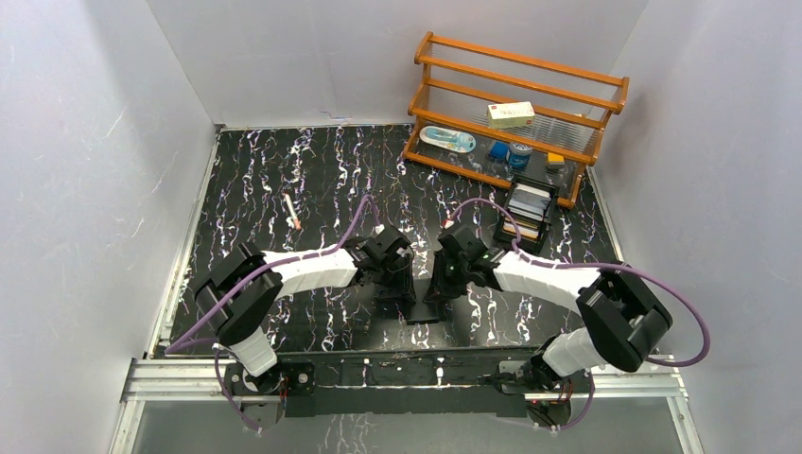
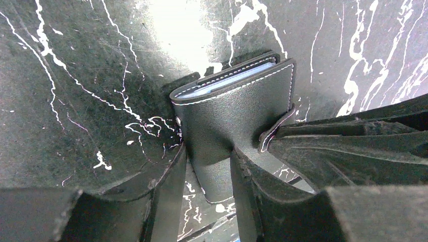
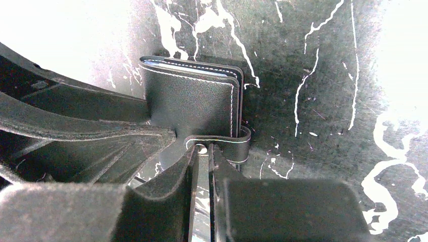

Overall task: Put the credit cards into the card holder
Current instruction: Press the snap button on the card holder.

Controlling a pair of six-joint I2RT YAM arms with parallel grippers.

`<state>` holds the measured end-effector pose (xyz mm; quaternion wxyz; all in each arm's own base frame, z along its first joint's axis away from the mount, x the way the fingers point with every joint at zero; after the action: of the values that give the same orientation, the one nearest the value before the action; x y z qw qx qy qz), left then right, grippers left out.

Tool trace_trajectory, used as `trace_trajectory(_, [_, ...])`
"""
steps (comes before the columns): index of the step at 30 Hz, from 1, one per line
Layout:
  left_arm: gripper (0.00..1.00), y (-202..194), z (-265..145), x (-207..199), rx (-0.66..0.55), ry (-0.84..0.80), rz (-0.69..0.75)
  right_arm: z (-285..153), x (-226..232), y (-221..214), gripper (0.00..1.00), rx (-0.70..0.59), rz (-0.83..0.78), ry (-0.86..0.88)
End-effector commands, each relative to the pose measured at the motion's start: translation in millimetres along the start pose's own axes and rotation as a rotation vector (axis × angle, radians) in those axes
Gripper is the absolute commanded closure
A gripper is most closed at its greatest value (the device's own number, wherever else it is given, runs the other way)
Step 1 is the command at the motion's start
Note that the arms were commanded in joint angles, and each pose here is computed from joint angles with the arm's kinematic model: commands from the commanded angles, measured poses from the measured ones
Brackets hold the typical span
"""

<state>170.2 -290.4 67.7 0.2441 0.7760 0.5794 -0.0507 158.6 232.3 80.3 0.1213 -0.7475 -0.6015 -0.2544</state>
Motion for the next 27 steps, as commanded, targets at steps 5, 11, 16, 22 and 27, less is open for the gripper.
trace_trajectory(5, [0.66,-16,1,9,0.013,-0.001,-0.038,17,-30,-11,0.80,-0.017,-0.077,-0.281])
trace_trajectory(11, [0.68,-19,-9,14,-0.003,0.024,-0.047,34,-50,-23,0.83,0.026,-0.082,-0.386])
trace_trajectory(16, [0.70,-26,-18,21,-0.023,0.038,-0.063,38,-60,-22,0.85,0.038,-0.104,-0.478])
trace_trajectory(22, [0.70,-23,-26,23,-0.056,0.049,-0.070,32,-68,-23,0.85,0.068,-0.133,-0.565])
trace_trajectory(27, [0.67,-12,-39,21,-0.099,0.061,-0.048,37,-48,-12,0.86,0.046,-0.156,-0.512])
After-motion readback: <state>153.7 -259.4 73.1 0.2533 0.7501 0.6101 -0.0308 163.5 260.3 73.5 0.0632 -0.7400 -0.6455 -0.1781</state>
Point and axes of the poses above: each gripper's point midway between its finger pads, its own z axis out along the fingers, its own x axis along the line the jaws close on, y = z × x, the point moved 5 cm from there along -z, back along the fingers, and after that the axes turned 13 degrees about z, right-handed, at the moved point
